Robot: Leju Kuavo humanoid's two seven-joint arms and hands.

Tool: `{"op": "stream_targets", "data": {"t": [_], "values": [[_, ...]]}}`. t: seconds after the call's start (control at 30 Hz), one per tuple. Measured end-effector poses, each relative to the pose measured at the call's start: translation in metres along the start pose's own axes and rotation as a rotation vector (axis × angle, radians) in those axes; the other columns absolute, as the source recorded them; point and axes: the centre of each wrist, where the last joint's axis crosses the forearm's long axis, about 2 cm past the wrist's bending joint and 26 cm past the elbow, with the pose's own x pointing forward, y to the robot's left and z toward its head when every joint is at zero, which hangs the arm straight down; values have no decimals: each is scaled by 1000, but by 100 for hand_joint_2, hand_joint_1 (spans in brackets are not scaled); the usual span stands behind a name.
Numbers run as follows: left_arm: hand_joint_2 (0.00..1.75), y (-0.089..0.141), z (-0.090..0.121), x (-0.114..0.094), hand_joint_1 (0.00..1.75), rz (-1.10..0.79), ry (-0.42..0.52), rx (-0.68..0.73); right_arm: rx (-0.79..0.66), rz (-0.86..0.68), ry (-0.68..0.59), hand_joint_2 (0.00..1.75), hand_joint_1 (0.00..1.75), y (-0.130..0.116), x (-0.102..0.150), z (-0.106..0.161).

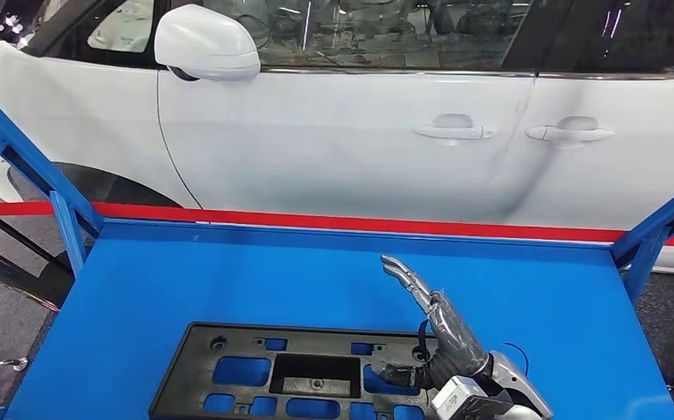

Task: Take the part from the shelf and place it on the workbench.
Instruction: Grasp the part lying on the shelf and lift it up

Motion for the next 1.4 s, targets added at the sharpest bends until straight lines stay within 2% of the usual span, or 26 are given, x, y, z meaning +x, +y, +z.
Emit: {"op": "stream_targets", "data": {"t": [0.13, 0.27, 0.67, 1.4], "values": [[0, 0, 0, 0, 0, -8, 0, -1, 0, -1, -4, 175, 0, 0, 1, 0], [0, 1, 1, -2, 0, -14, 1, -1, 3, -6, -5, 0, 0, 1, 1, 1], [0, 2, 0, 0, 0, -24, -6, -4, -11, -19, -62, 0, 0, -4, 8, 0], [0, 2, 0, 1, 0, -25, -6, -4, -19, -22, -75, 0, 0, -6, 12, 1]]}}
